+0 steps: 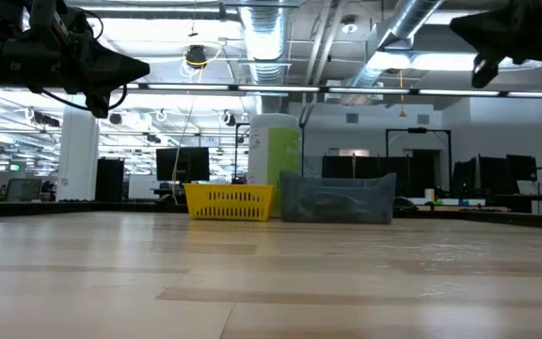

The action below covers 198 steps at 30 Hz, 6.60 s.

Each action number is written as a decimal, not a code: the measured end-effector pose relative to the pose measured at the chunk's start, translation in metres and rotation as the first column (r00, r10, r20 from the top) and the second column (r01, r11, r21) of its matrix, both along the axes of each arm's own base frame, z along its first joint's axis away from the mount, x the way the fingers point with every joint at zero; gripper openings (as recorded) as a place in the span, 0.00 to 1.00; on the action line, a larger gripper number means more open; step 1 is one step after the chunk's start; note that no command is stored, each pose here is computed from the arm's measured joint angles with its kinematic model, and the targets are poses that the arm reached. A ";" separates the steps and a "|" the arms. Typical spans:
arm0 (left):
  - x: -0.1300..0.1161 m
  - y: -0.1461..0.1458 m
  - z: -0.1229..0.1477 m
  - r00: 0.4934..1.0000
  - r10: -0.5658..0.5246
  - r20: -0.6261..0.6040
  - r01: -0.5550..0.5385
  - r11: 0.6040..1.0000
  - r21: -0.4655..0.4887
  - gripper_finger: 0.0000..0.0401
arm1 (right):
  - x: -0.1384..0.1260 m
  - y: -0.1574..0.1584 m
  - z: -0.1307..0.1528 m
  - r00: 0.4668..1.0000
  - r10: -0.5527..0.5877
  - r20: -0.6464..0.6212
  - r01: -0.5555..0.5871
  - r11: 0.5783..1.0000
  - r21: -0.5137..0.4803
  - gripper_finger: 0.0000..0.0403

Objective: Pick & Place Travel size toiletries
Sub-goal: Return to Home Position

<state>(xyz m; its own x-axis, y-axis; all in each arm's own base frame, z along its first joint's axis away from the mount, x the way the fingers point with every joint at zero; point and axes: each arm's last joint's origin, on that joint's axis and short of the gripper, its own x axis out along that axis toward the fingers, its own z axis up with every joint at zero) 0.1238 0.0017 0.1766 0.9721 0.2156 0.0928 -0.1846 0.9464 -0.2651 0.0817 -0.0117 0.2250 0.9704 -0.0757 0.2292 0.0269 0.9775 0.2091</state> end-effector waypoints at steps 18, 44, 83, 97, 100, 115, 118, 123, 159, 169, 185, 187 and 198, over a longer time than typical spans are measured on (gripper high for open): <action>0.000 0.000 0.001 1.000 0.000 0.009 0.000 1.000 -0.001 0.00 | 0.014 -0.003 -0.055 0.977 -0.003 -0.212 0.009 0.999 0.031 0.00; 0.000 0.000 0.002 1.000 0.001 0.018 -0.001 1.000 -0.001 0.00 | 0.017 -0.003 -0.060 0.972 0.009 -0.235 0.000 0.999 0.039 0.00; -0.039 -0.002 0.035 0.908 -0.139 0.395 0.127 0.990 0.057 0.00 | 0.017 -0.003 -0.060 0.972 0.010 -0.236 -0.001 0.999 0.039 0.00; -0.027 0.001 -0.001 0.974 -0.226 -0.009 0.226 0.967 0.119 0.00 | 0.017 -0.003 -0.060 0.972 0.010 -0.237 -0.001 0.999 0.039 0.00; -0.027 0.004 -0.008 0.977 -0.200 -0.078 0.208 0.971 0.114 0.00 | 0.017 -0.003 -0.060 0.972 0.010 -0.237 -0.001 0.999 0.039 0.00; -0.027 0.002 -0.008 0.974 -0.207 -0.094 0.221 0.959 0.178 0.00 | 0.017 -0.003 -0.060 0.972 0.010 -0.237 -0.001 0.999 0.040 0.00; -0.027 0.002 -0.008 0.974 -0.207 -0.091 0.220 0.959 0.180 0.00 | 0.017 -0.003 -0.060 0.972 0.010 -0.237 -0.001 0.999 0.040 0.00; -0.026 0.002 -0.008 0.973 -0.207 -0.097 0.222 0.959 0.178 0.00 | 0.017 -0.003 -0.060 0.972 0.010 -0.237 -0.001 0.999 0.039 0.00; -0.023 0.002 -0.010 0.971 -0.207 -0.123 0.226 0.959 0.170 0.00 | 0.017 -0.003 -0.060 0.972 0.010 -0.237 -0.001 0.999 0.040 0.00; -0.027 0.001 0.002 0.976 -0.218 0.005 0.213 0.955 0.206 0.00 | 0.017 -0.003 -0.061 0.971 0.010 -0.237 -0.001 0.999 0.040 0.00; -0.028 0.000 0.003 0.975 -0.222 0.013 0.214 0.954 0.208 0.00 | 0.017 -0.003 -0.061 0.971 0.011 -0.237 -0.001 0.999 0.040 0.00; -0.028 0.000 0.003 0.975 -0.222 0.013 0.214 0.954 0.208 0.00 | 0.017 -0.003 -0.061 0.971 0.010 -0.237 -0.001 0.999 0.039 0.00; -0.025 0.000 0.000 0.975 -0.222 -0.023 0.222 0.955 0.198 0.00 | 0.017 -0.003 -0.061 0.971 0.010 -0.237 -0.001 0.999 0.040 0.00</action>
